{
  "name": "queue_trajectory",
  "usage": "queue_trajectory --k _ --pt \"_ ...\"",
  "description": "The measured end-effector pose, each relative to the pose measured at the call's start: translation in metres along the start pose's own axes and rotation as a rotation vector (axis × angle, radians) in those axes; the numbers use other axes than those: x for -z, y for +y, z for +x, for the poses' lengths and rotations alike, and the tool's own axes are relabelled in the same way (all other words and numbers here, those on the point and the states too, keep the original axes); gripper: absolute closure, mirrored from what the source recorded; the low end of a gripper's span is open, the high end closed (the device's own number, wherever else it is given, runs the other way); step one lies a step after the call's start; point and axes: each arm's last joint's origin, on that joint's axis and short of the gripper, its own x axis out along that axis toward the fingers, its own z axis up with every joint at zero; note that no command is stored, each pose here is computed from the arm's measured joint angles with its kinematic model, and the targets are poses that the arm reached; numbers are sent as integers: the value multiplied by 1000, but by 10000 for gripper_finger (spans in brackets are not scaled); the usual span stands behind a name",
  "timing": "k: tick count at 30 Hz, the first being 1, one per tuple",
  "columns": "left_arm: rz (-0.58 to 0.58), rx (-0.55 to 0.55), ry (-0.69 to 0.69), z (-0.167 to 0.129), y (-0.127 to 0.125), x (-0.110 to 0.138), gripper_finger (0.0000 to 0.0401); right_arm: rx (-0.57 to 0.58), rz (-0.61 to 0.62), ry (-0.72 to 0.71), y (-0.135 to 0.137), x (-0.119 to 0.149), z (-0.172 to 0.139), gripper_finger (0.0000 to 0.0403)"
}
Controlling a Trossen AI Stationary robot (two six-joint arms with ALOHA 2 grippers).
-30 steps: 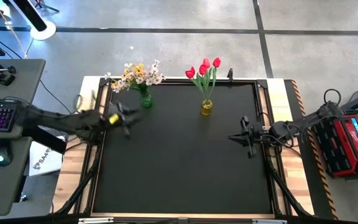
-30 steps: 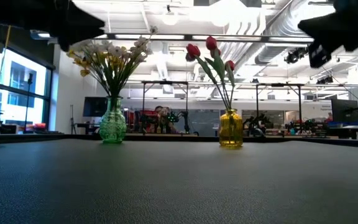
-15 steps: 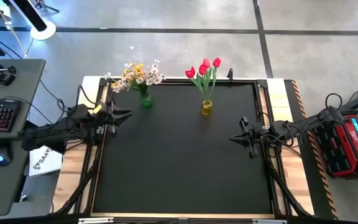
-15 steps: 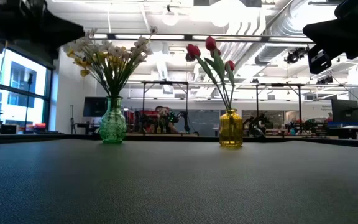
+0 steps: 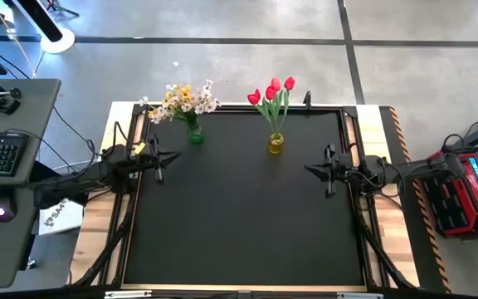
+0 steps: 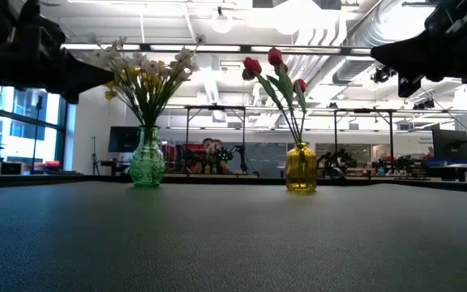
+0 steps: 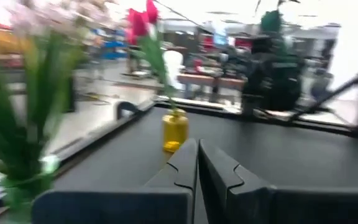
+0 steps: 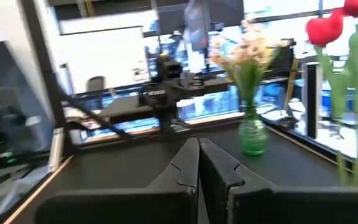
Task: Sort flowers into vase by color
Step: Return to Home Position
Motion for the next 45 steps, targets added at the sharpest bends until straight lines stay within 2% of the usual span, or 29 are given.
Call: queue_trajectory --k 6,13,16,21,24,29,35,45 --pt "-40 172 5 0 -2 0 401 -126 0 29 2 2 0 403" --pt "-81 267 3 -1 -6 -1 401 -150 20 14 8 1 -1 403" --pt "-61 297 -23 -1 -11 -4 401 -140 7 3 11 0 -2 403" --pt "21 233 -57 -2 -15 -5 401 -11 -16 -8 11 0 -3 403" --pt "54 263 -13 -2 -18 -1 401 54 -24 2 9 1 -3 403" --pt "21 258 44 -1 -21 5 401 50 -59 55 10 7 -1 403" --pt "16 248 58 -1 -21 6 401 212 -101 116 4 14 -1 403" --pt "15 246 59 -1 -21 6 401 206 -121 157 4 18 -1 403"
